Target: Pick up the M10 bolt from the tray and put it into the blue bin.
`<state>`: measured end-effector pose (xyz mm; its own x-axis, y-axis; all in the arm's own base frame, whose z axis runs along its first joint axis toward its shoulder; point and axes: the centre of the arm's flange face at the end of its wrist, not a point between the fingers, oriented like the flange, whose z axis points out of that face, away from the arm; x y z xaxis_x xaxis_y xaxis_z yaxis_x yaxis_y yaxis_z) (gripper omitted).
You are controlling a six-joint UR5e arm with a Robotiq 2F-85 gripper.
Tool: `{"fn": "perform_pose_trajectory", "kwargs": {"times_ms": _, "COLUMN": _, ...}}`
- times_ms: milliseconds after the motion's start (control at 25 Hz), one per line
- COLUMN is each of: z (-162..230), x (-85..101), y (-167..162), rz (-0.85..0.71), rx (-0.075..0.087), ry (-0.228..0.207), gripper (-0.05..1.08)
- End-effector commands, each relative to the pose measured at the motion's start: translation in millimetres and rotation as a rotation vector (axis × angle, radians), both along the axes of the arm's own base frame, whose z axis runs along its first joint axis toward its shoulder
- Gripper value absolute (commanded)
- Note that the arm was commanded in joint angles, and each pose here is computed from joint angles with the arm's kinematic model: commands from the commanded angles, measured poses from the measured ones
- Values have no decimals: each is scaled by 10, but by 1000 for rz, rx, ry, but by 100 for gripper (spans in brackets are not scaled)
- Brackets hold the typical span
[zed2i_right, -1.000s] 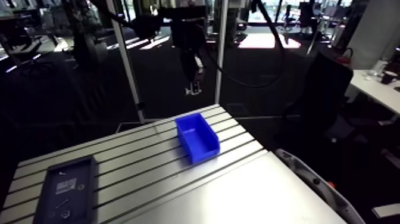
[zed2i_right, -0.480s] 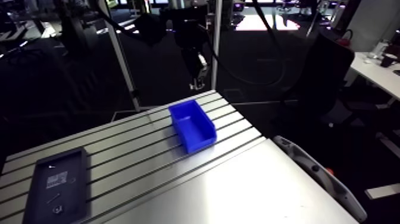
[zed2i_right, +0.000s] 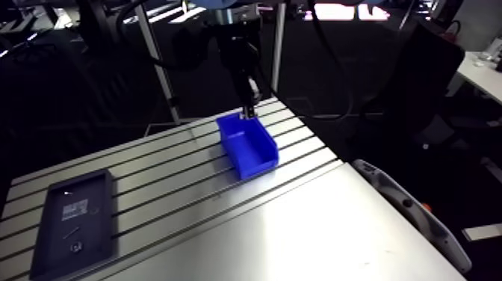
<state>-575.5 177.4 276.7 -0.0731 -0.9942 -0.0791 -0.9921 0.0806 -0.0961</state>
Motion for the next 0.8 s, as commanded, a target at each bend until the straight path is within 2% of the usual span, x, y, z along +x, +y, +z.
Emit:
{"fn": "perform_pose_trajectory", "kwargs": {"times_ms": 40, "z": -290, "x": -83, "y": -63, "rz": -9, "rx": -2, "ry": -19, "gripper": 103}}
{"fn": "perform_pose_trajectory", "kwargs": {"times_ms": 240, "z": -469, "x": -66, "y": -80, "rz": -11, "rx": -9, "ry": -36, "gripper": 102}}
{"fn": "perform_pose_trajectory", "kwargs": {"times_ms": 400, "z": -606, "x": -13, "y": -93, "rz": -7, "rx": 16, "ry": -38, "gripper": 102}}
{"fn": "perform_pose_trajectory", "kwargs": {"times_ms": 600, "z": -730, "x": -24, "y": -96, "rz": -5, "rx": 14, "ry": -44, "gripper": 101}}
{"fn": "perform_pose_trajectory", "kwargs": {"times_ms": 800, "z": -873, "x": -10, "y": -87, "rz": -5, "rx": 15, "ry": -74, "gripper": 101}}
